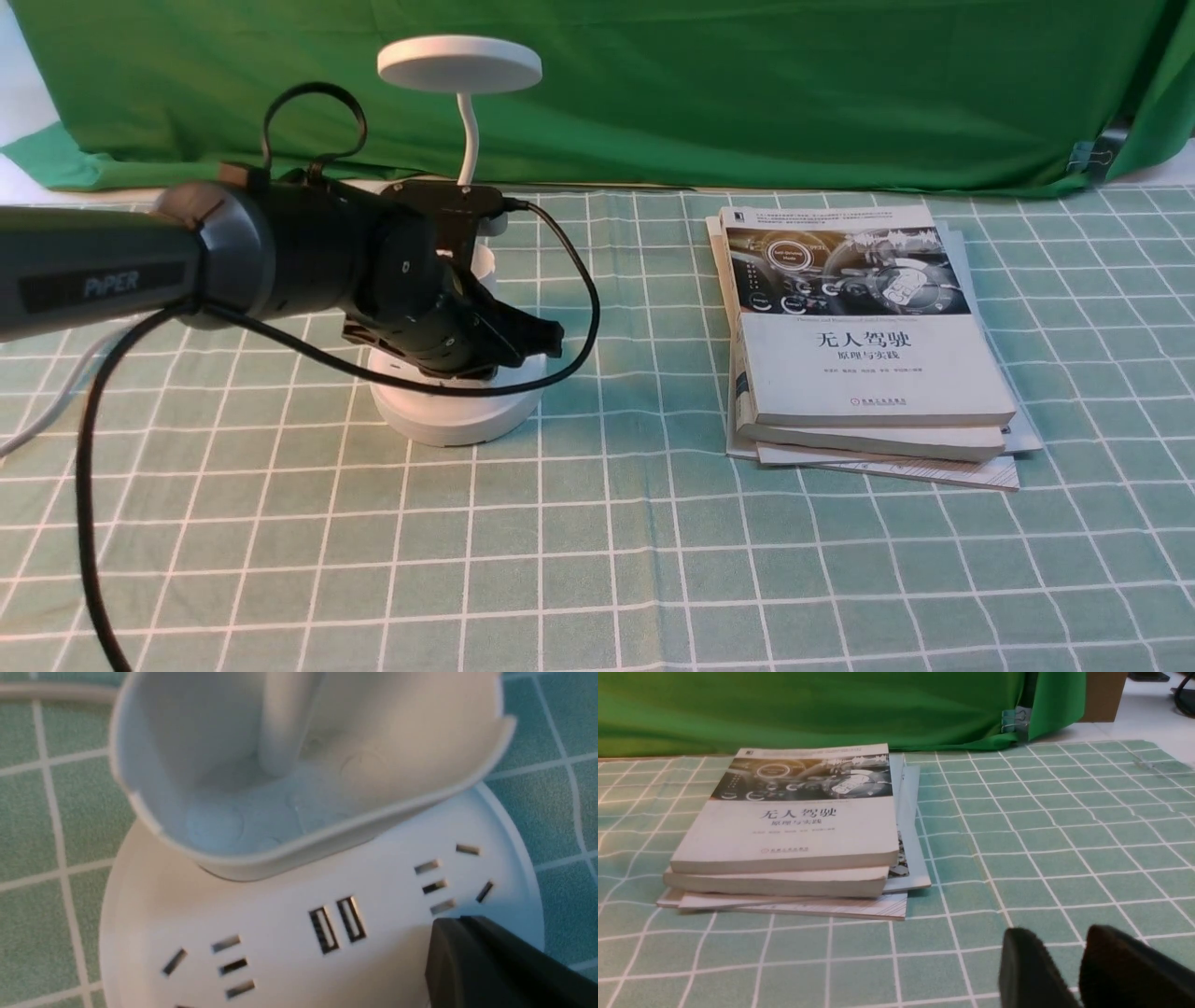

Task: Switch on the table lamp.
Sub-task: 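Press the power button on the lamp base to turn the lamp on with the left gripper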

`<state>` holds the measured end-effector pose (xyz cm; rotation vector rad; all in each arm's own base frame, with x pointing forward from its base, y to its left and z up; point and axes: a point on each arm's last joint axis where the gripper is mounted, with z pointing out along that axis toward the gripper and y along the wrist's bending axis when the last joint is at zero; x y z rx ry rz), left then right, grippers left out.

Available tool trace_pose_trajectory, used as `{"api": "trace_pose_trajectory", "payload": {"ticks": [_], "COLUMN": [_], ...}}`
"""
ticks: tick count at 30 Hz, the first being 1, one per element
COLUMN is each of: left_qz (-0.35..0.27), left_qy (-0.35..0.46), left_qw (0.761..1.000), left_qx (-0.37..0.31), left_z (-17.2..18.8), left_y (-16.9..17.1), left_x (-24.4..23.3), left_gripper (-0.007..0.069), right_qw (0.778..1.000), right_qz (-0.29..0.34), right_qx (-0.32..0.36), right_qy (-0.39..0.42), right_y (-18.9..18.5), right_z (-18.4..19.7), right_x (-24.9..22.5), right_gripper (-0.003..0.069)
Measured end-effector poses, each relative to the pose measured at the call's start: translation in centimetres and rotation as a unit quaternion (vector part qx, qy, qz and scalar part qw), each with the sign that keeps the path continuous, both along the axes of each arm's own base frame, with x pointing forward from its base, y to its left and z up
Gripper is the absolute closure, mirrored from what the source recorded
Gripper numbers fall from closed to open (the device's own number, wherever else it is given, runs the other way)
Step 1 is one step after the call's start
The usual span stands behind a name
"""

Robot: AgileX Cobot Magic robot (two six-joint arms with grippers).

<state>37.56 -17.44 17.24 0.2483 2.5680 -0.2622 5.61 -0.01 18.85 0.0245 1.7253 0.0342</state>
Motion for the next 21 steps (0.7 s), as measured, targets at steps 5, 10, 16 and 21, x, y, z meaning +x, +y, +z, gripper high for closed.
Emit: {"api": "trace_pose_trajectory", "payload": {"ticks": [5,10,16,21], "left_qz": [-0.003,-0.01,-0.011,-0.004], "left_qy": [-0.004,-0.018,-0.022,-0.025], "left_qw": [1.0,1.0,1.0,1.0], "left_qx": [-0.002,0.002,0.001,-0.011], "left_z": [-0.2,0.3,1.6,2.3], "left_y": [-0.2,-0.1,0.2,0.2], "left_x": [0.3,0.3,-0.3,-0.4], "left_gripper": [0.0625,0.0625,0.0625,0.0625], "right_qw": [1.0,1.0,1.0,1.0], "right_qz": [0.0,0.0,0.0,0.0], "right_qx": [0.0,0.0,0.0,0.0], "right_qy": [0.0,0.0,0.0,0.0], "right_y": [0.0,0.0,0.0,0.0], "right_z": [0.0,0.0,0.0,0.0], "right_x": [0.0,0.0,0.0,0.0], "right_gripper": [0.0418,0.0418,0.0418,0.0418]}}
